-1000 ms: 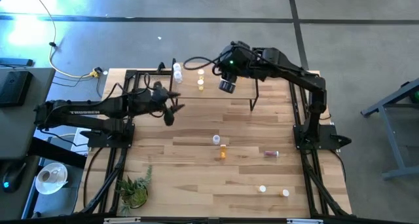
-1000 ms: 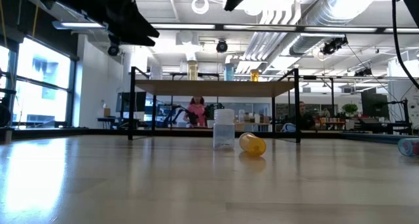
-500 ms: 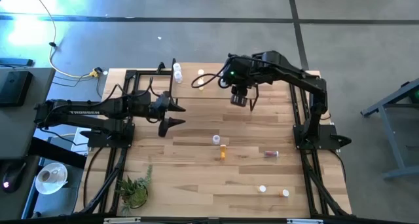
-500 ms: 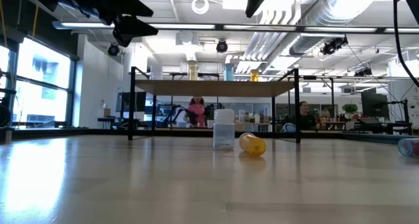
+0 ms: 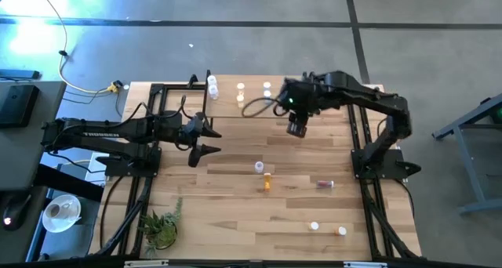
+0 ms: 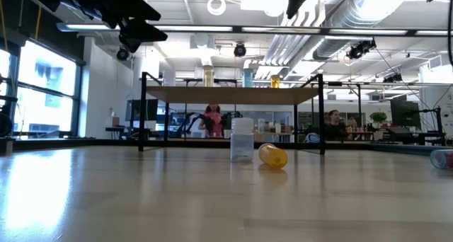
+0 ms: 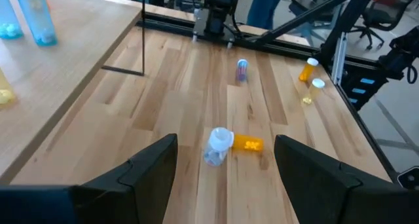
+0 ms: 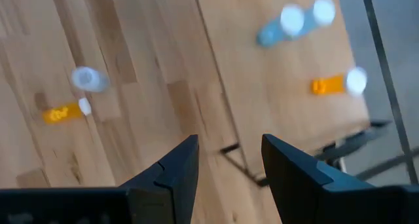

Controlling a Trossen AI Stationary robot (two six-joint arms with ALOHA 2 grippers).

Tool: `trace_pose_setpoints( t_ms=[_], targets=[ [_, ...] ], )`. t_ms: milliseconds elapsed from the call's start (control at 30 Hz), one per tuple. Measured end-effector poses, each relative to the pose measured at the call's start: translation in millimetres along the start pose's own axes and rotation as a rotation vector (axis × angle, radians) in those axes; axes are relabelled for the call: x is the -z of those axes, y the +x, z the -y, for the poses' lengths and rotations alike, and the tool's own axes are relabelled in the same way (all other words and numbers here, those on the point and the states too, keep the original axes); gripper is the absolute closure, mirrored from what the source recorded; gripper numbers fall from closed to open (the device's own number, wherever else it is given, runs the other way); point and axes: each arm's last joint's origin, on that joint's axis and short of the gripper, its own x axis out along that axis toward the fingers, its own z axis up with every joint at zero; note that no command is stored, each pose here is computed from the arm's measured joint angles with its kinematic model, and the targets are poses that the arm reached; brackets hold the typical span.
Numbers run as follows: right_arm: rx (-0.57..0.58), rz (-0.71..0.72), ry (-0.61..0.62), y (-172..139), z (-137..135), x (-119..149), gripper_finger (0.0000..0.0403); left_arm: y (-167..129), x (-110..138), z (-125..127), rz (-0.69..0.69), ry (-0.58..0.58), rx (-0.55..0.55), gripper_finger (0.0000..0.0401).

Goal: Pick and place medicine bottles onto shelf by color
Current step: Put the bottom orange pill bottle on the shelf aligned with the other orange pill bottle

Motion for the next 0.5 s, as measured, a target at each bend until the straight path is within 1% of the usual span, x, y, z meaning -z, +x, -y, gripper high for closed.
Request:
trace_pose_setpoints(
  t_ms=[233,500],
  targets=[
    [-0.02,0.008,0.119,9,-22,38,0.0245,0,0,0,0.001,0.0,-0.002,0.0158],
    [-0.044,-0.048,0.261,18,-49,86,0.0245,0,0,0,0.001,0.0,-0.003,0.0158]
  ],
)
